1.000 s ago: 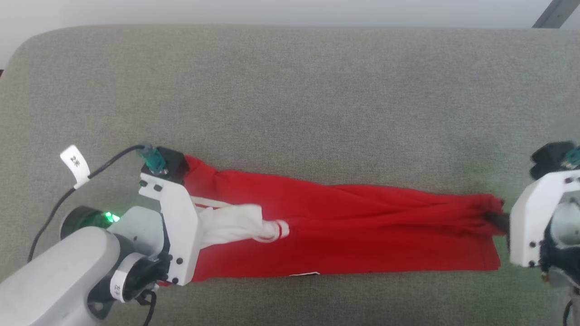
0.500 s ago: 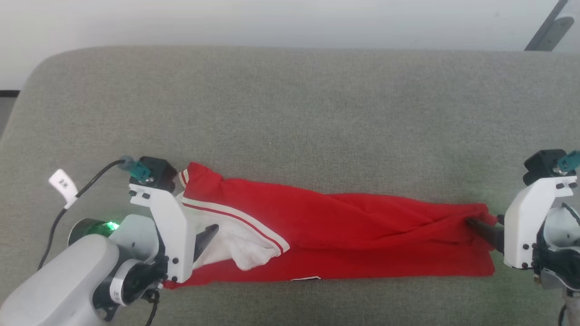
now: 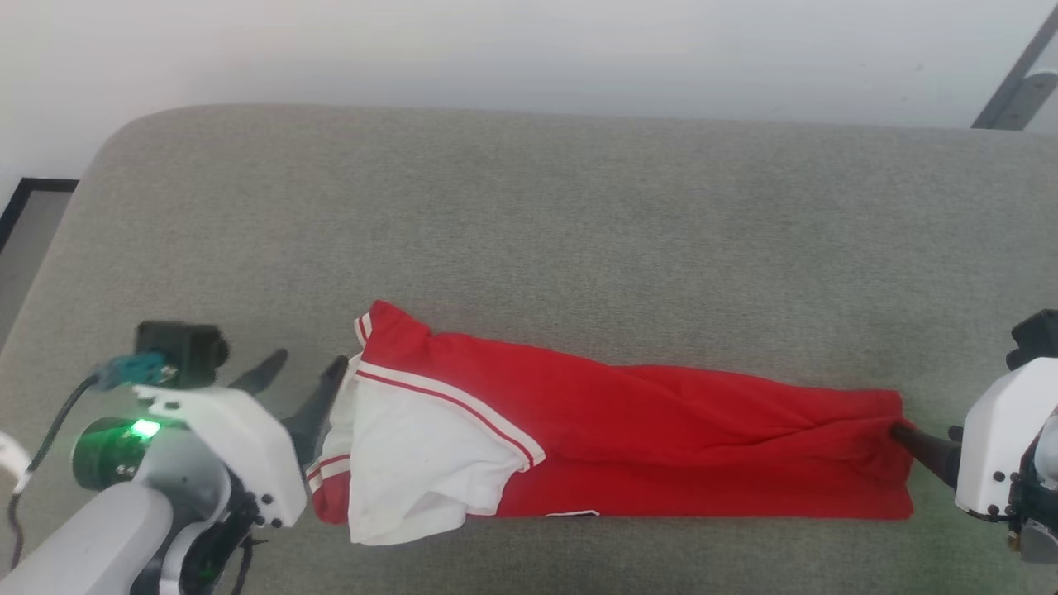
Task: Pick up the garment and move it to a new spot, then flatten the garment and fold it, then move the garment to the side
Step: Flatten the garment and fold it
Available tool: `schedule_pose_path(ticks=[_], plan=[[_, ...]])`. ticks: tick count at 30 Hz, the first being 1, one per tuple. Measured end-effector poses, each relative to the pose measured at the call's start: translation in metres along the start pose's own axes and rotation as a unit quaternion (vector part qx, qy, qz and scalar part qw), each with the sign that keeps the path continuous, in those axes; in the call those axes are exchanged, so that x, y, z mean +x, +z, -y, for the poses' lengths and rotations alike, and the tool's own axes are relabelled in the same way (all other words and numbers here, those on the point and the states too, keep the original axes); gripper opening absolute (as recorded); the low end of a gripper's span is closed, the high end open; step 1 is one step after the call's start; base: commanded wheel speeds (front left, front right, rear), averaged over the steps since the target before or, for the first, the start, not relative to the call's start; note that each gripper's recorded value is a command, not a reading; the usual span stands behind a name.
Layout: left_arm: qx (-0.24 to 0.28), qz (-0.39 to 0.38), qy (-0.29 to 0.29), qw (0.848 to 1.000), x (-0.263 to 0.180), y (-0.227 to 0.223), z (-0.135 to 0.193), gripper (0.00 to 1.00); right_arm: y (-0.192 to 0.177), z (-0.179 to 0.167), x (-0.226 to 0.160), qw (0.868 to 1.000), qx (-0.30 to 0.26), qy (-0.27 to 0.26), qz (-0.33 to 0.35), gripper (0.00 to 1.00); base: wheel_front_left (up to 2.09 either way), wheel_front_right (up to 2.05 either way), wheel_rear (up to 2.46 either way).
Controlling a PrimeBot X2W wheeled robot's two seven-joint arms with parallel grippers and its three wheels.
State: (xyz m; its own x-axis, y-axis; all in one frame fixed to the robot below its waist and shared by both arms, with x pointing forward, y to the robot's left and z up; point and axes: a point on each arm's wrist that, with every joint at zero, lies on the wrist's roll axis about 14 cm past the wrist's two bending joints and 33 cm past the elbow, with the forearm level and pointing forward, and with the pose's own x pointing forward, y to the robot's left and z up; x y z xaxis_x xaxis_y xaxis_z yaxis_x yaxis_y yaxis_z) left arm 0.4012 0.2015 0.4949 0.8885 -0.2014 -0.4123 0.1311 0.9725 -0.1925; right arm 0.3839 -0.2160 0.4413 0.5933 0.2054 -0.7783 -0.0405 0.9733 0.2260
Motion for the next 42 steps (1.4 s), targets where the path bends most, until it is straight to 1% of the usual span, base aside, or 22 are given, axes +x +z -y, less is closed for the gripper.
schedule_pose_path(ticks=[4, 10, 13, 15, 16, 20, 21, 22, 23, 25, 26, 28, 33, 37, 42], plan=[[-0.006, 0.063, 0.032, 0.997, -0.010, 0.008, -0.021, 1.00, -0.004, -0.001, 0.007, 1.000, 0.008, 0.001, -0.014, 1.00, 0.00, 0.00, 0.00], [-0.013, 0.133, 0.095, 0.987, -0.032, 0.008, -0.056, 1.00, -0.010, -0.004, 0.024, 0.999, 0.008, 0.006, -0.046, 1.00, 0.00, 0.00, 0.00], [-0.012, 0.153, 0.126, 0.980, -0.043, 0.005, -0.073, 1.00, -0.015, -0.003, 0.035, 0.998, 0.003, 0.007, -0.068, 1.00, 0.00, 0.00, 0.00], [-0.015, 0.164, 0.143, 0.976, -0.050, 0.003, -0.081, 1.00, -0.021, -0.007, 0.043, 0.996, 0.013, 0.018, -0.083, 1.00, 0.00, 0.00, 0.00], [-0.016, 0.169, 0.151, 0.974, -0.053, 0.003, -0.086, 1.00, -0.024, -0.008, 0.047, 0.996, 0.006, 0.018, -0.092, 1.00, 0.00, 0.00, 0.00], [-0.030, 0.176, 0.177, 0.968, -0.063, -0.005, -0.099, 1.00, -0.033, -0.012, 0.059, 0.992, 0.008, 0.028, -0.125, 1.00, 0.00, 0.00, 0.00], [-0.030, 0.176, 0.178, 0.968, -0.065, -0.007, -0.101, 1.00, -0.036, -0.014, 0.060, 0.990, 0.010, 0.032, -0.134, 0.93, 0.00, 0.00, 0.00], [-0.033, 0.178, 0.181, 0.967, -0.067, -0.008, -0.103, 1.00, -0.036, -0.016, 0.062, 0.990, 0.013, 0.039, -0.137, 0.42, 0.00, 0.00, 0.00], [-0.039, 0.179, 0.185, 0.965, -0.069, -0.009, -0.105, 1.00, -0.036, -0.017, 0.063, 0.989, 0.015, 0.042, -0.140, 0.00, 0.00, 0.00, 0.00], [-0.041, 0.179, 0.187, 0.965, -0.070, -0.011, -0.107, 1.00, -0.037, -0.017, 0.064, 0.988, 0.014, 0.044, -0.144, 0.00, 0.00, 0.00, 0.00], [-0.048, 0.185, 0.191, 0.963, -0.072, -0.011, -0.110, 1.00, -0.036, -0.024, 0.067, 0.988, 0.028, 0.060, -0.140, 0.00, 0.00, 0.00, 0.00], [-0.052, 0.190, 0.194, 0.961, -0.073, -0.009, -0.112, 1.00, -0.036, -0.027, 0.068, 0.988, 0.034, 0.066, -0.137, 0.00, 0.00, 0.00, 0.00], [-0.057, 0.204, 0.198, 0.957, -0.076, -0.009, -0.116, 1.00, -0.028, -0.026, 0.066, 0.988, 0.045, 0.075, -0.127, 0.00, 0.00, 0.00, 0.00], [-0.062, 0.209, 0.190, 0.957, -0.073, -0.009, -0.112, 1.00, -0.019, -0.013, 0.060, 0.991, 0.056, 0.067, -0.105, 0.00, 0.00, 0.00, 0.00], [-0.063, 0.212, 0.182, 0.958, -0.067, -0.007, -0.109, 1.00, -0.008, 0.027, 0.047, 0.993, 0.082, 0.024, -0.079, 0.00, 0.00, 0.00, 0.00]])
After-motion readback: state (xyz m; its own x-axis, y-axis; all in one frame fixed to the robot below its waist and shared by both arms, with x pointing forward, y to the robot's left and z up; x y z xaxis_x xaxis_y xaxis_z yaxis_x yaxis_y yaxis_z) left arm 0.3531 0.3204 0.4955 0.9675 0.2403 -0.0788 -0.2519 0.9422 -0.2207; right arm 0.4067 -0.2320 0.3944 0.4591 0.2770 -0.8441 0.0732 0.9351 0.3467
